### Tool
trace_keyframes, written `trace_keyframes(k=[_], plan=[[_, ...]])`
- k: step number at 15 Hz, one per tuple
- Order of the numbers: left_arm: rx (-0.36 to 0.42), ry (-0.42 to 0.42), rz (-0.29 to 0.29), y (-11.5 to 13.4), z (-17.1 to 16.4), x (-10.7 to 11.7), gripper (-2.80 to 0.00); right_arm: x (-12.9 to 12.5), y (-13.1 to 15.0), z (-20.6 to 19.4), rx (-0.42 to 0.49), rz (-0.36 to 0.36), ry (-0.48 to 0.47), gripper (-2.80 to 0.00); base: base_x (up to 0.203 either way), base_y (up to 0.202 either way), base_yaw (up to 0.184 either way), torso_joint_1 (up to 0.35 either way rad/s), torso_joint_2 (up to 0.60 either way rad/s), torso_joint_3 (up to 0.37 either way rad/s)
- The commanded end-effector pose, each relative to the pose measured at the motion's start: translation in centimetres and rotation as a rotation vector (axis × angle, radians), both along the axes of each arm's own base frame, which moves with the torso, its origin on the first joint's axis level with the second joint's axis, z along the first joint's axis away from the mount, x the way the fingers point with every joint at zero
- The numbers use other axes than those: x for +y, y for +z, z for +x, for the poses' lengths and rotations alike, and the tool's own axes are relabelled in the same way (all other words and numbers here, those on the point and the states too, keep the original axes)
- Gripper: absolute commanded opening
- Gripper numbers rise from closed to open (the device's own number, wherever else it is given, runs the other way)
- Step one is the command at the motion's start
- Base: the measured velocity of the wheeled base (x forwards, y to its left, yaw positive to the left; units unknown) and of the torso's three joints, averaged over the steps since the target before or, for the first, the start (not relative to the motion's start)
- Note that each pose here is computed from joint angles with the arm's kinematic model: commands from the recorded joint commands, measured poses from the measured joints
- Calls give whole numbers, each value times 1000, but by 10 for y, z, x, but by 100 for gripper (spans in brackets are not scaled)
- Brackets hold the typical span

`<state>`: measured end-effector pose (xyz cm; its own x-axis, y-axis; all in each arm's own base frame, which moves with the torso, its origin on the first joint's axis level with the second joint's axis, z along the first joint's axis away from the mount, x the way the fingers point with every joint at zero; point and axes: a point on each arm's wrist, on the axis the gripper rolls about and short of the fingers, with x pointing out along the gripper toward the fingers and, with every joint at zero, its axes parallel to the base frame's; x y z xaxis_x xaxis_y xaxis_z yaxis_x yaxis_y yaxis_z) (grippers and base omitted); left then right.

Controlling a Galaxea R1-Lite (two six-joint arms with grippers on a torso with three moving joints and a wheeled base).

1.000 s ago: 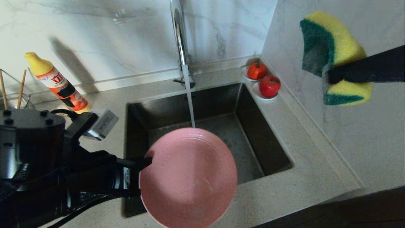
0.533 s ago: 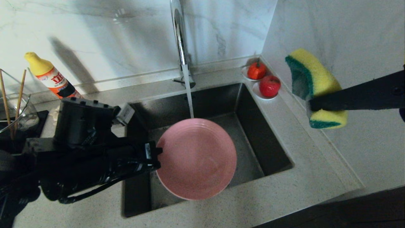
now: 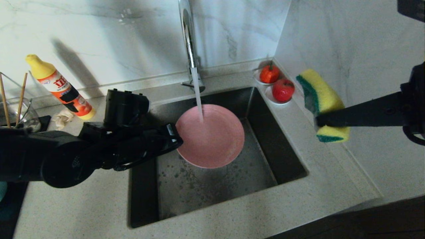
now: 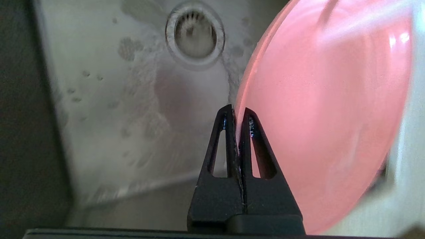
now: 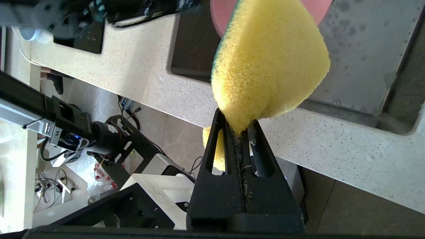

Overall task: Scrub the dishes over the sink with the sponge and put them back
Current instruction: Rinse the plate

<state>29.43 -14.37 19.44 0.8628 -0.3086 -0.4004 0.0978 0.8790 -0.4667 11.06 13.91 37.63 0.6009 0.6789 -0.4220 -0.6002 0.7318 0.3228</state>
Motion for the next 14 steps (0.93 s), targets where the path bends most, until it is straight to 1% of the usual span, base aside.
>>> trace_keyframes(k=[1,2,4,6,9,12,13,14], plan=[[17,25,-5,-12,19,0,-280,0,-6,1,7,-7,-4,-280,0,0,0,0,0,0],[17,32,-15,-13,22,-1,-280,0,-6,1,6,-6,-4,-280,0,0,0,0,0,0],[11,51,-59,-10,29,-3,-280,-2,-5,-1,1,0,-4,-280,0,0,0,0,0,0],[20,44,-81,-10,30,-4,-280,-3,-9,-1,8,-10,-4,-280,0,0,0,0,0,0],[36,49,-79,-14,34,-4,-280,-2,-11,-1,13,-17,-5,-280,0,0,0,0,0,0],[118,30,-44,-21,30,-2,-280,-6,-8,-4,2,-8,-4,-280,0,0,0,0,0,0],[146,13,-43,-23,30,1,-280,-7,-8,-5,1,-7,-4,-280,0,0,0,0,0,0],[168,-14,-53,-24,28,3,-280,-7,-8,-5,1,-7,-4,-280,0,0,0,0,0,0]])
